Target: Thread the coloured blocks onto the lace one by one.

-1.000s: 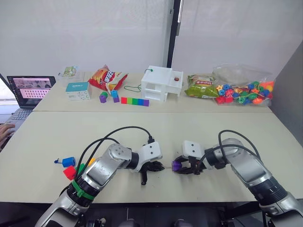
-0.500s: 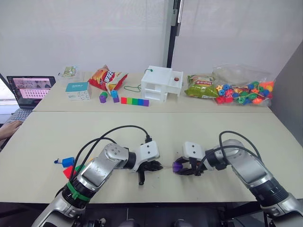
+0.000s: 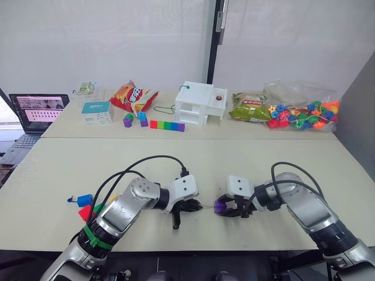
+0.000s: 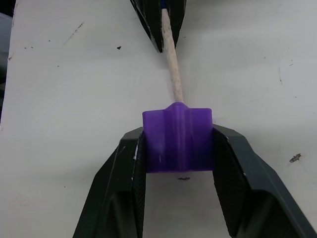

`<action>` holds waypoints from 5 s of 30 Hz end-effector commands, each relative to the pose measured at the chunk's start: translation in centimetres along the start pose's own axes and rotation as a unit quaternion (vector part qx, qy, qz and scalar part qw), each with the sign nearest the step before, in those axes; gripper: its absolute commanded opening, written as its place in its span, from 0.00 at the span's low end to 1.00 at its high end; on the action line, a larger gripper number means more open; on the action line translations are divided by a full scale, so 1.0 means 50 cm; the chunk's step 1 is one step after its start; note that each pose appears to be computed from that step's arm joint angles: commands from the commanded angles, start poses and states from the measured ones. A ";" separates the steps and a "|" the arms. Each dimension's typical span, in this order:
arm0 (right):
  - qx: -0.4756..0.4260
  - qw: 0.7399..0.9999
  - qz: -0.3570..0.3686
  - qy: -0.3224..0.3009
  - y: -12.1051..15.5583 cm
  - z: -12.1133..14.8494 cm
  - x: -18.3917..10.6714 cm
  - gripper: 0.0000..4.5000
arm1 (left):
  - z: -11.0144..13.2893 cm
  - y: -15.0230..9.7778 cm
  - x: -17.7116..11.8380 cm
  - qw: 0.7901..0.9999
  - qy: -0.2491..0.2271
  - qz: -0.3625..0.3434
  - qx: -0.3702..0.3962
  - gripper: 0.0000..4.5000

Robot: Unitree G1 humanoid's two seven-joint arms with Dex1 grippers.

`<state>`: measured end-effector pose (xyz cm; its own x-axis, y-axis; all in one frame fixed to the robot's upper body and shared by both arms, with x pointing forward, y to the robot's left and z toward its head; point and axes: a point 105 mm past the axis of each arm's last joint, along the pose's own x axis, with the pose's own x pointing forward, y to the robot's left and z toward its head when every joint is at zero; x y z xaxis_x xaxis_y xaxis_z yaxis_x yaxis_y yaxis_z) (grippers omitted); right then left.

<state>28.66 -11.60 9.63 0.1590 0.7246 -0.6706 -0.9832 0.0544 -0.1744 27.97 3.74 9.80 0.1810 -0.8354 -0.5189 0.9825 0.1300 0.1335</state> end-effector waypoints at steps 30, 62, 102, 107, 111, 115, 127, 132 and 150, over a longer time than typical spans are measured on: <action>0.052 0.998 0.023 0.008 0.029 -0.018 0.011 0.30 | -0.021 0.010 -0.009 1.000 0.002 0.001 -0.004 0.00; 0.051 0.999 0.015 0.012 0.030 -0.017 0.023 0.30 | -0.072 0.005 -0.047 0.998 0.058 -0.002 0.031 0.06; 0.060 0.998 -0.003 0.000 0.033 -0.010 0.032 0.30 | -0.081 0.028 -0.043 0.998 0.031 -0.012 0.056 0.33; 0.061 0.998 -0.004 -0.001 0.034 -0.009 0.029 0.30 | -0.094 0.026 -0.045 0.998 0.033 -0.012 0.052 0.27; 0.061 0.998 -0.004 -0.001 0.034 -0.009 0.030 0.30 | -0.093 0.028 -0.045 0.998 0.028 -0.008 0.049 0.00; 0.060 0.998 -0.002 -0.002 0.034 -0.007 0.030 0.30 | -0.082 0.034 -0.045 0.999 0.014 -0.001 0.042 0.00; 0.036 0.999 0.009 -0.002 0.035 0.000 0.032 0.30 | 0.040 0.001 -0.029 1.000 0.008 -0.027 0.010 0.00; 0.024 1.000 0.015 -0.004 0.034 0.004 0.033 0.30 | 0.039 -0.010 -0.014 0.999 0.046 -0.028 0.001 0.00; -0.005 0.999 0.040 0.003 0.036 0.004 0.031 0.30 | 0.006 -0.002 -0.012 0.995 0.094 -0.021 0.010 0.00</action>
<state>27.97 -10.68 9.43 0.1426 0.7297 -0.6687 -0.9846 0.0355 -0.1713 28.07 4.44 9.95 0.1551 -0.7142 -0.6826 0.9879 0.1058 0.1138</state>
